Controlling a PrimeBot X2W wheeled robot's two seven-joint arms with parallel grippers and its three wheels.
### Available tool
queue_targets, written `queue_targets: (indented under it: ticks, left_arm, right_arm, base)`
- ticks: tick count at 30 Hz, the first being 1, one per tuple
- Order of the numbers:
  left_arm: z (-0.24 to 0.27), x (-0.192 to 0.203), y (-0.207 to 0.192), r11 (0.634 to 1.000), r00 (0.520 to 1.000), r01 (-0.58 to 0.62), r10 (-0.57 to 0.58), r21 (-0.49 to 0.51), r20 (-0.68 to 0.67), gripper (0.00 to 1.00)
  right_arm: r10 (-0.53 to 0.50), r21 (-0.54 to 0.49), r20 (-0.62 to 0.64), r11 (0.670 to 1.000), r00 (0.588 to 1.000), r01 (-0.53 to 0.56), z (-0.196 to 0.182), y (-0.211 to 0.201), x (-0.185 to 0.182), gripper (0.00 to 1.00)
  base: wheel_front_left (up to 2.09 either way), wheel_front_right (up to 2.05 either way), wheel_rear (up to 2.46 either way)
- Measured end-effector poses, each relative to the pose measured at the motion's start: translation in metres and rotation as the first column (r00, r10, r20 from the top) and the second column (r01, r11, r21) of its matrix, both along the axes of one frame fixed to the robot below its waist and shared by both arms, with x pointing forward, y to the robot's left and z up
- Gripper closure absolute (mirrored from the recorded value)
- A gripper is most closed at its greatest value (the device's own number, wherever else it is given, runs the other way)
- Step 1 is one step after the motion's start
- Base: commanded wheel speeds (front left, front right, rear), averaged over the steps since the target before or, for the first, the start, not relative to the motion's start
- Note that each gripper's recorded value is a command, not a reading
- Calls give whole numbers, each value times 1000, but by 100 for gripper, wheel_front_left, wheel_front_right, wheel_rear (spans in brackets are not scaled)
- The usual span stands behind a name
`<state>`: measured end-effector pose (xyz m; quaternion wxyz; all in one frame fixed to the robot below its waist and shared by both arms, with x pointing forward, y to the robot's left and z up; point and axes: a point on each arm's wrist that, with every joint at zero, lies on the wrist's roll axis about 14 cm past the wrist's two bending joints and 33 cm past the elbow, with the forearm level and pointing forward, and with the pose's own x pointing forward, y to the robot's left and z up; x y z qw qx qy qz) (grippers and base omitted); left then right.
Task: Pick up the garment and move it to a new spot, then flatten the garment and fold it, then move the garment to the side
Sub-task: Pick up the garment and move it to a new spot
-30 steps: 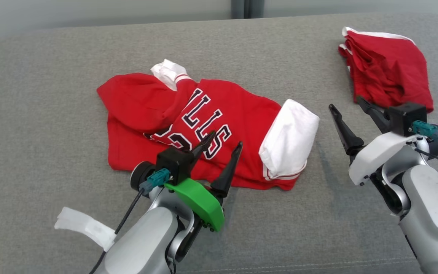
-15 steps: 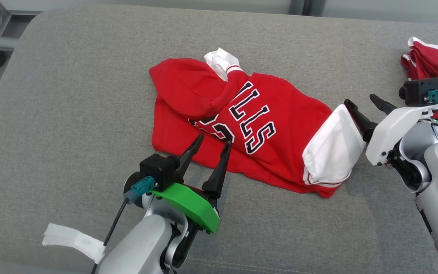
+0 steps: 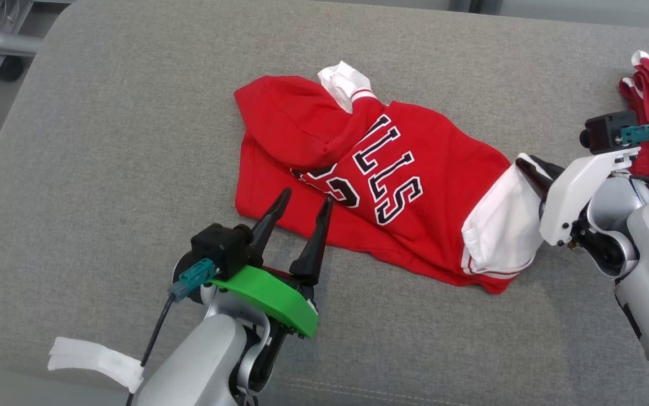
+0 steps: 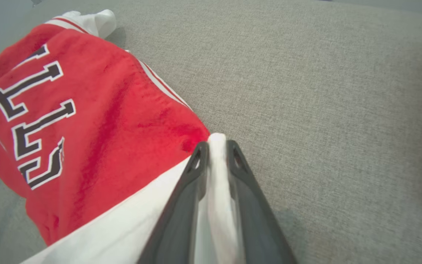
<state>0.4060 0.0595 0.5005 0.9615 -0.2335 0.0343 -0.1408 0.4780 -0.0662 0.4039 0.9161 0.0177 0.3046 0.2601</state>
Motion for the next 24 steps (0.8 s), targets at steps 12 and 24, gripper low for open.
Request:
queue_targets:
  ticks: [12,24]
  left_arm:
    - [-5,5,15,999,999,-44,44,9,-9,0]
    - [-3,10,24,997,997,-82,82,-2,-7,0]
  right_arm:
    - [47,97,284,992,958,-77,86,19,23,100]
    - [-72,224,714,966,697,-129,231,6,49,100]
  base:
    - [0,0,0]
    - [0,0,0]
